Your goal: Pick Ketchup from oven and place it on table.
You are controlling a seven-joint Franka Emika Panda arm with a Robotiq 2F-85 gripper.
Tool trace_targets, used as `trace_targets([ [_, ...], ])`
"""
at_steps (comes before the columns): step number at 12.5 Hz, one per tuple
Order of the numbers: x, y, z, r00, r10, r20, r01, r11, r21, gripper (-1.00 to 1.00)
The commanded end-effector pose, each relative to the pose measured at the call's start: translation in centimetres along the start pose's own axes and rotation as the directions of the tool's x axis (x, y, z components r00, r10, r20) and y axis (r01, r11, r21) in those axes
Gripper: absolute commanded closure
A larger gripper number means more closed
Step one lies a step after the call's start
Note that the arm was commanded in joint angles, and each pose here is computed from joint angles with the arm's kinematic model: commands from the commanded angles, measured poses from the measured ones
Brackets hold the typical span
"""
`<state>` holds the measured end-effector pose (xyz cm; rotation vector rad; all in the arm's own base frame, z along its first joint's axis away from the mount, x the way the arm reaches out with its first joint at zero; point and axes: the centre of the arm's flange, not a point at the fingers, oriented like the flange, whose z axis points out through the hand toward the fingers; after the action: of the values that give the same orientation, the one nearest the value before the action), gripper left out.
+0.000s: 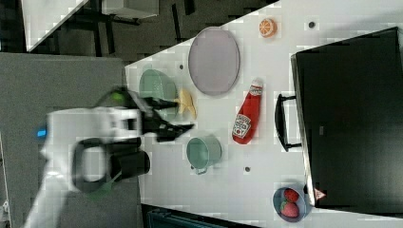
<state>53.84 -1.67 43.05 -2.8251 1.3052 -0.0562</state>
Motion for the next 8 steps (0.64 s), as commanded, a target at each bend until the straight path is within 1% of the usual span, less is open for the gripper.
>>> trace_targets([
  [1,-0.5,-0.2,-8.9,1.0,0.0,-0.02,0.001,0.999,0.036,-1.0],
  [5,-0.5,-0.8,-17.9,0.999,-0.009,-0.045,0.012,0.998,0.065,-1.0],
  [7,-0.8,-0.3,-19.0,1.0,-0.008,-0.02,0.009,0.999,0.037,-1.0],
  [8,-0.8,-0.3,-18.9,1.0,-0.01,-0.017,0.01,0.999,0.034,-1.0],
])
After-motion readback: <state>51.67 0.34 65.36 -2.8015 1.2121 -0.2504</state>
